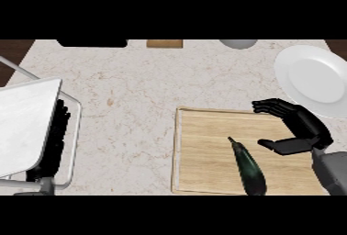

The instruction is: Pick the eggplant from the tray and place it in the plate

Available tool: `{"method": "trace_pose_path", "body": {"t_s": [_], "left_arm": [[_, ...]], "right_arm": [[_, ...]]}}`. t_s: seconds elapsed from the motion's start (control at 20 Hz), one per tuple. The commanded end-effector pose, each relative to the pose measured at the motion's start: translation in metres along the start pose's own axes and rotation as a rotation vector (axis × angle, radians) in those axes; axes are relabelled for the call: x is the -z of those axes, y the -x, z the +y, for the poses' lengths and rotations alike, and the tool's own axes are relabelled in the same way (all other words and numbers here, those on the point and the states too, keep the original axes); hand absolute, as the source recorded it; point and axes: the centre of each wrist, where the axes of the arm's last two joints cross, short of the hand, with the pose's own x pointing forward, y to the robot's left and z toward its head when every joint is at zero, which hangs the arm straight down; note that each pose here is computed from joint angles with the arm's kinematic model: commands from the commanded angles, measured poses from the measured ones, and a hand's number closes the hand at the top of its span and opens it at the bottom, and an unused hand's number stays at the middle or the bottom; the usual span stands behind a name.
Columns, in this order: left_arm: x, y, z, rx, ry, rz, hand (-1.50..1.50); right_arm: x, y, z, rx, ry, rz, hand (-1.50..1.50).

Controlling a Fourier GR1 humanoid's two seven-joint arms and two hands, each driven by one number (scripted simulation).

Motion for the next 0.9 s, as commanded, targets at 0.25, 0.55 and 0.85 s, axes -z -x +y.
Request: {"method": "trace_pose_path", "body": {"t_s": [0.25, 0.55, 0.85], "left_arm": [[0.021, -0.023, -0.015, 0.003, 0.153, 0.064, 0.0], [0.021, -0.009, -0.005, -0.008, 0.163, 0.062, 0.0], [0.025, -0.021, -0.001, 0.006, 0.144, 0.07, 0.0]], "right_arm": [[-0.019, 0.007, -0.026, -0.146, -0.28, 0.021, -1.5], [-0.01, 0.002, -0.026, -0.232, -0.34, 0.064, -1.5], [0.008, -0.03, -0.032, -0.33, -0.477, 0.164, -1.5]]}}
